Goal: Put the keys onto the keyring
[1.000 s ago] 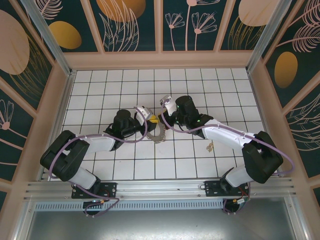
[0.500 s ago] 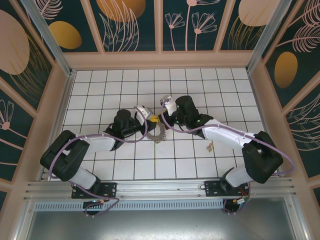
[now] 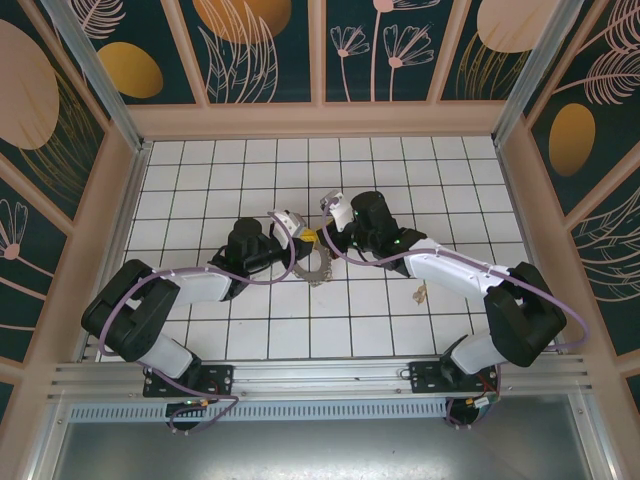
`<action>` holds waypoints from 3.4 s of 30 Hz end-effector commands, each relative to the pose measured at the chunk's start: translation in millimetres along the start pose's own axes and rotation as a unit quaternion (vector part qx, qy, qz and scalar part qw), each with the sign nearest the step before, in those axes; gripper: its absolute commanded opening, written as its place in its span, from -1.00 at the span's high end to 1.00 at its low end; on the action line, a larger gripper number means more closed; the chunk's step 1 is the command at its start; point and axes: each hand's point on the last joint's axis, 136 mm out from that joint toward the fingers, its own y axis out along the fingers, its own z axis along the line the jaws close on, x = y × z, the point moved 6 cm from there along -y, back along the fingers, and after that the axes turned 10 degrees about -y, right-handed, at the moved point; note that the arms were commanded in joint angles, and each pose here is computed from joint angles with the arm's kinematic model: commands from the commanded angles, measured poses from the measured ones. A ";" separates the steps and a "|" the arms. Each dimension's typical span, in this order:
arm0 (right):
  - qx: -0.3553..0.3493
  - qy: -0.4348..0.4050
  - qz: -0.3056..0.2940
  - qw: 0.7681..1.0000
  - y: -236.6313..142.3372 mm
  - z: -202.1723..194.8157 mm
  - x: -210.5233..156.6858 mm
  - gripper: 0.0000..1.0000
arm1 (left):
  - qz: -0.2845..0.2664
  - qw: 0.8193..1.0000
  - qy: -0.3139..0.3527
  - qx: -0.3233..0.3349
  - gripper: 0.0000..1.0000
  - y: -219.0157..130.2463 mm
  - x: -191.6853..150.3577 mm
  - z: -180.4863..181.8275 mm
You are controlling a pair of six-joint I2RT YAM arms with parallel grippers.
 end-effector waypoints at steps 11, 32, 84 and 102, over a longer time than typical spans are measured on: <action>0.002 -0.023 -0.036 0.999 -12.1 4.7 25.0 1.00 | -0.001 1.000 0.016 -0.009 0.56 7.2 8.2 -0.9; -0.006 -0.020 -0.032 0.999 -11.8 2.8 21.9 1.00 | 0.010 1.000 0.026 -0.009 1.00 6.4 3.2 -0.9; 0.023 -0.017 -0.056 0.998 -21.3 -1.5 26.1 1.00 | -0.049 0.995 0.062 -0.054 0.74 -2.6 12.9 -15.1; 0.033 -0.030 -0.055 0.998 -22.6 4.8 31.8 1.00 | -0.025 0.998 0.055 -0.035 0.58 4.0 9.9 -7.8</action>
